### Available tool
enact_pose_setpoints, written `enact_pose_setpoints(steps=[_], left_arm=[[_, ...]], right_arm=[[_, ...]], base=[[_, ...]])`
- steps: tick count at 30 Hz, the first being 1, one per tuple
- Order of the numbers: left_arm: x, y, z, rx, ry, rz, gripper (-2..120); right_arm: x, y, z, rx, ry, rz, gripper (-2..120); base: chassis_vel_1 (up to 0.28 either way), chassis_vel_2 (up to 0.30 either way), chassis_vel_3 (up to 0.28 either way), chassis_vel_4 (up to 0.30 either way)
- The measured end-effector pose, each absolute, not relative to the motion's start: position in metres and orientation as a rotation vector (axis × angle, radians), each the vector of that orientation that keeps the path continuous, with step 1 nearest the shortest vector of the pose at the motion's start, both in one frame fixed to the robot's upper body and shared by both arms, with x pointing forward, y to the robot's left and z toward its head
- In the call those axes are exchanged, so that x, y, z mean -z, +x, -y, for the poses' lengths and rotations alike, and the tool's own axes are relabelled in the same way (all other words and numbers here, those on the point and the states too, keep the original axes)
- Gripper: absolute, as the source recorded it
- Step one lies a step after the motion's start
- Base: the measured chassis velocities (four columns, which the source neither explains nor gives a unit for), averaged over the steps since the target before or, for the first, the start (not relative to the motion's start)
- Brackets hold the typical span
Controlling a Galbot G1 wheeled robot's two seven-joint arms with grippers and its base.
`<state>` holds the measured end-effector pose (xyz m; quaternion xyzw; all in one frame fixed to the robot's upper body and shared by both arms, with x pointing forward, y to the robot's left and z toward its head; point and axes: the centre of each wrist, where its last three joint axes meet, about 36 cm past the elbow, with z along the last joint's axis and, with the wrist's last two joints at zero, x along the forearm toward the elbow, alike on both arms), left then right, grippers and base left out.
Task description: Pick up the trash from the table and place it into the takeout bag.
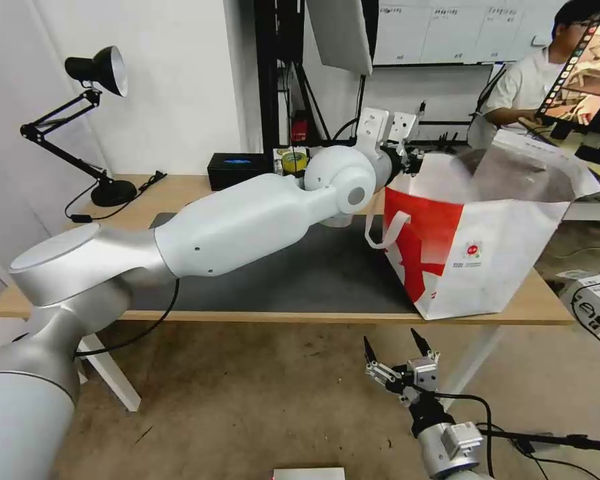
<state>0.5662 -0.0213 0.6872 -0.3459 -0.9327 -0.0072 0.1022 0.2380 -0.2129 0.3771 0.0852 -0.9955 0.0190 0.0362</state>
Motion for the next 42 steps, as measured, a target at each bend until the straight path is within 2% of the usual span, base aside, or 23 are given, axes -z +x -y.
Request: enact_pose_setpoints(steps=[3,4,8,9,11,13,15,17,19,20,22,25,32,39,42], left_arm=[[-0.685,0.566,0.01,0.005,-1.003,2.762,54],[-0.685,0.566,0.01,0.005,-1.003,2.762,54],[-0.68,0.566,-0.016,-0.065,-0.963,2.798,75],[-0.68,0.566,-0.016,-0.065,-0.963,2.798,75],[-0.676,0.564,-0.031,-0.107,-0.943,2.825,85],[-0.673,0.563,-0.039,-0.125,-0.934,2.84,89],[-0.665,0.559,-0.06,-0.146,-0.913,2.881,98],[-0.659,0.558,-0.071,-0.15,-0.908,2.897,98],[-0.641,0.555,-0.11,-0.143,-0.885,2.952,100],[-0.641,0.555,-0.11,-0.143,-0.885,2.952,100],[-0.62,0.547,-0.145,-0.147,-0.852,2.979,100],[-0.606,0.533,-0.171,-0.164,-0.835,2.974,100],[-0.593,0.509,-0.214,-0.201,-0.785,3.004,100],[-0.554,0.476,-0.26,-0.242,-0.644,3.035,100],[-0.549,0.464,-0.275,-0.247,-0.594,3.057,100]], right_arm=[[-0.377,0.238,0.213,-0.058,0.262,3.057,100],[-0.377,0.238,0.213,-0.058,0.262,3.057,100],[-0.377,0.238,0.213,-0.058,0.262,3.058,100],[-0.377,0.238,0.213,-0.058,0.262,3.058,100],[-0.377,0.238,0.213,-0.058,0.262,3.058,100],[-0.377,0.238,0.213,-0.058,0.262,3.058,100],[-0.377,0.238,0.213,-0.058,0.262,3.058,100],[-0.377,0.238,0.213,-0.058,0.262,3.058,100],[-0.377,0.238,0.213,-0.058,0.262,3.058,100],[-0.377,0.238,0.213,-0.058,0.262,3.058,100],[-0.377,0.238,0.213,-0.058,0.262,3.058,100],[-0.377,0.238,0.213,-0.058,0.262,3.057,100],[-0.377,0.238,0.213,-0.058,0.262,3.057,100],[-0.377,0.238,0.213,-0.058,0.262,3.057,100],[-0.377,0.238,0.213,-0.058,0.261,3.057,100]], base=[[0.0,0.0,0.0,0.0],[0.0,0.0,0.0,0.0],[0.0,0.0,0.0,0.0],[0.0,0.0,0.0,0.0],[0.0,0.0,0.0,0.0],[0.0,0.0,0.0,0.0],[0.0,0.0,0.0,0.0],[0.0,0.0,0.0,0.0],[0.0,0.0,0.0,0.0],[0.0,0.0,0.0,0.0],[0.0,0.0,0.0,0.0],[0.0,0.0,0.0,0.0],[0.0,0.0,0.0,0.0],[0.0,0.0,0.0,0.0],[0.0,0.0,0.0,0.0]])
